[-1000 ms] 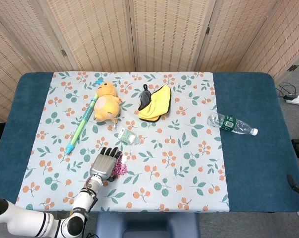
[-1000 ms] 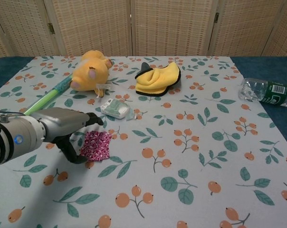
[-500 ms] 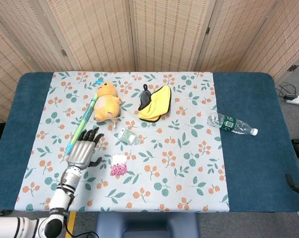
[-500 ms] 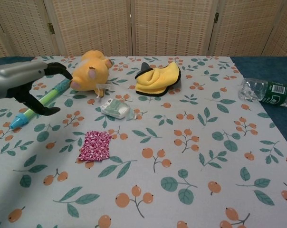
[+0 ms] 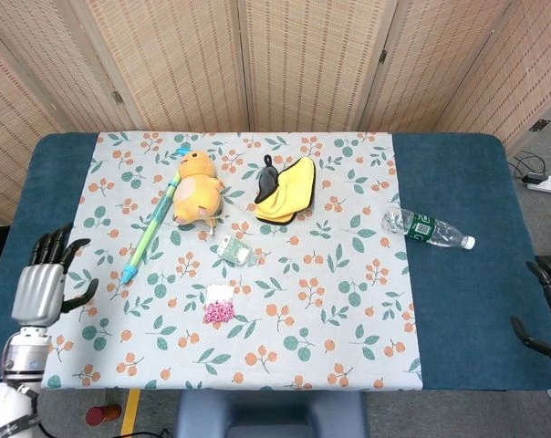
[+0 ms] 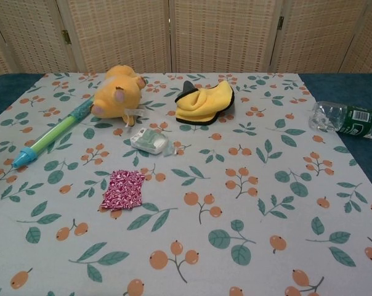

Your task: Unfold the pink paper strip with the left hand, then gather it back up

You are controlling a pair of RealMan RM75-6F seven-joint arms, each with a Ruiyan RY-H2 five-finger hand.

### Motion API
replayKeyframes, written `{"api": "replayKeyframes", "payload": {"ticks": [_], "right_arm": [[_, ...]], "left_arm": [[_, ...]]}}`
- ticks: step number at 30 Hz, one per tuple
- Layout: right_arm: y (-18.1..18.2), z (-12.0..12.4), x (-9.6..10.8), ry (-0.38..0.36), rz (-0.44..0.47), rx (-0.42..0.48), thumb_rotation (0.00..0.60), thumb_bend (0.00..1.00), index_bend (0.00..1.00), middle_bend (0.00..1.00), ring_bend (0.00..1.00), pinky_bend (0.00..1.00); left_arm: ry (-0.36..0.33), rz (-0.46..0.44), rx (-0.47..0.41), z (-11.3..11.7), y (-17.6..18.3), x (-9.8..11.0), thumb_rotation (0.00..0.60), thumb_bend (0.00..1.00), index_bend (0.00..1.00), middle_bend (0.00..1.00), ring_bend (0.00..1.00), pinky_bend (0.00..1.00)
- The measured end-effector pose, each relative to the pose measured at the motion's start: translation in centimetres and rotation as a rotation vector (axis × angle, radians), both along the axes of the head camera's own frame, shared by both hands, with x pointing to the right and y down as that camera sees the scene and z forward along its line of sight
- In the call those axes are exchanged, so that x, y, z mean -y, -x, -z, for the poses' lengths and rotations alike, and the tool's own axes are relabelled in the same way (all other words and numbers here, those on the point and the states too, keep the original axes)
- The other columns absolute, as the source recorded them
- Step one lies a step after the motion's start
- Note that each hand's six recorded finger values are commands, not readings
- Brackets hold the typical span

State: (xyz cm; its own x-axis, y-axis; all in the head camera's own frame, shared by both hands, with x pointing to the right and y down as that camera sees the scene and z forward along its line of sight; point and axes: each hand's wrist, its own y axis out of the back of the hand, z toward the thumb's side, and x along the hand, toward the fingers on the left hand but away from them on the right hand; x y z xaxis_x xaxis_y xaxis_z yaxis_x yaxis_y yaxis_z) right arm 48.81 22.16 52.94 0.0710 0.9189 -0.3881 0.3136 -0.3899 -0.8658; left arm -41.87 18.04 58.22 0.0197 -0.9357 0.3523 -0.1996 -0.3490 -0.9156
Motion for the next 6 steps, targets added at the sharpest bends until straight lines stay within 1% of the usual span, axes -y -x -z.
{"api": "replayKeyframes", "payload": {"ticks": [1, 3, 6], "right_arm": [[0.2, 0.0, 0.0, 0.002, 0.006, 0.013, 0.600, 0.40, 0.03, 0.07, 0.01, 0.00], [0.5, 0.1, -0.2, 0.010, 0.017, 0.034, 0.600, 0.40, 0.03, 0.07, 0.01, 0.00], [0.7, 0.1, -0.4, 0.014, 0.018, 0.039, 0.600, 0.40, 0.03, 0.07, 0.01, 0.00]], "left_arm": [[-0.005, 0.002, 0.004, 0.2, 0.4, -0.4, 0.600, 0.38, 0.23, 0.08, 0.00, 0.00], [-0.013, 0.010, 0.026, 1.0, 1.7, -1.8, 0.600, 0.38, 0.23, 0.08, 0.00, 0.00], [0.003, 0.027, 0.063, 1.8, 3.0, -3.8, 0.600, 0.38, 0.23, 0.08, 0.00, 0.00]]}}
